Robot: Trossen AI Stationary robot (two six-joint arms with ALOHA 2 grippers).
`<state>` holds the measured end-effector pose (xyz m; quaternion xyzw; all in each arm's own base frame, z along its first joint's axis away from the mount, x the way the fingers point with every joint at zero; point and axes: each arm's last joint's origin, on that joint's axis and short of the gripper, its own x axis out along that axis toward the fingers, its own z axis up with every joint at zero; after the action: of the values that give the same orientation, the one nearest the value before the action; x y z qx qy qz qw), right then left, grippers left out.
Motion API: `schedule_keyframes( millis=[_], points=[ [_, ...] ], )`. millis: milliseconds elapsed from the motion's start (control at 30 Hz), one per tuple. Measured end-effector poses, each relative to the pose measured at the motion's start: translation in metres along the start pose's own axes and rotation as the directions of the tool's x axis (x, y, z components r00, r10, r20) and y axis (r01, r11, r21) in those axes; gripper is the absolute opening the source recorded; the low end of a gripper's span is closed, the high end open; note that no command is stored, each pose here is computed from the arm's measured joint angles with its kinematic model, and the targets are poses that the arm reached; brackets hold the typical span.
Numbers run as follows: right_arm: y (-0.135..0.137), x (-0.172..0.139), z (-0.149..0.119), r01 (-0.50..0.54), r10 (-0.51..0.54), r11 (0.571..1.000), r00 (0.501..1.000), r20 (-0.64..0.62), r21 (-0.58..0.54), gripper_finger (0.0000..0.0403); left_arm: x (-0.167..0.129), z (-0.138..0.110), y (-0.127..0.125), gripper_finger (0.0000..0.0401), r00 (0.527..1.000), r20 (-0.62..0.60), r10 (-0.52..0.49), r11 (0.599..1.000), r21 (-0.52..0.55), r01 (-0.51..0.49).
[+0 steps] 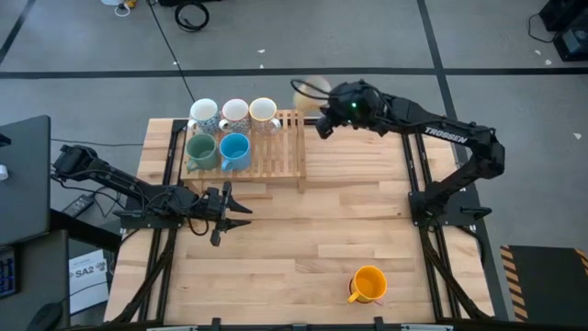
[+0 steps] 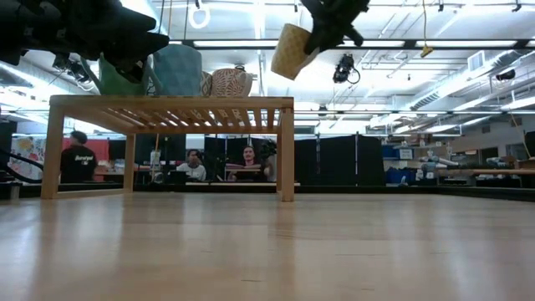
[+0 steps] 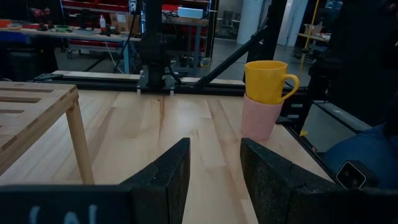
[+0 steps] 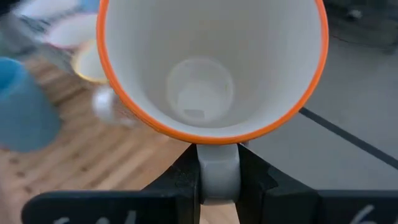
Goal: Place coffee mugs
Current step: Put the white-yellow patterned mug on the shelf
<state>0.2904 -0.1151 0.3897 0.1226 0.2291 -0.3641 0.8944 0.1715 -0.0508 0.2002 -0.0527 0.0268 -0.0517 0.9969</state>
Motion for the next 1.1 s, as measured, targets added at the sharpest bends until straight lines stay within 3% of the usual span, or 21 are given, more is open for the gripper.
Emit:
schedule_keyframes(
  millis=[167,433,700,1100],
  points=[
    [0.005,0.014,0.013,-0.029,0.027,0.999,0.999,-0.035,-0.045,0.0068,0.0,0.0,0.0,0.0148,1.0,0.002,0.0,1.0,-0.001,0.0],
    [0.019,0.047,0.024,0.001,-0.037,0.987,0.974,-0.225,-0.161,0.0068,0.0,0.001,0.0,0.0148,1.0,0.008,-0.001,1.0,-0.002,0.001],
    [0.027,0.072,0.019,-0.013,-0.04,0.984,0.955,-0.292,-0.177,0.0069,0.0,0.001,0.0,0.0148,1.0,0.005,0.0,1.0,-0.001,0.0],
    [0.028,0.075,0.014,-0.061,0.0,0.984,0.941,-0.337,-0.169,0.007,0.0,0.0,0.0,0.0148,1.0,0.004,0.0,1.0,-0.001,0.0]
  ],
)
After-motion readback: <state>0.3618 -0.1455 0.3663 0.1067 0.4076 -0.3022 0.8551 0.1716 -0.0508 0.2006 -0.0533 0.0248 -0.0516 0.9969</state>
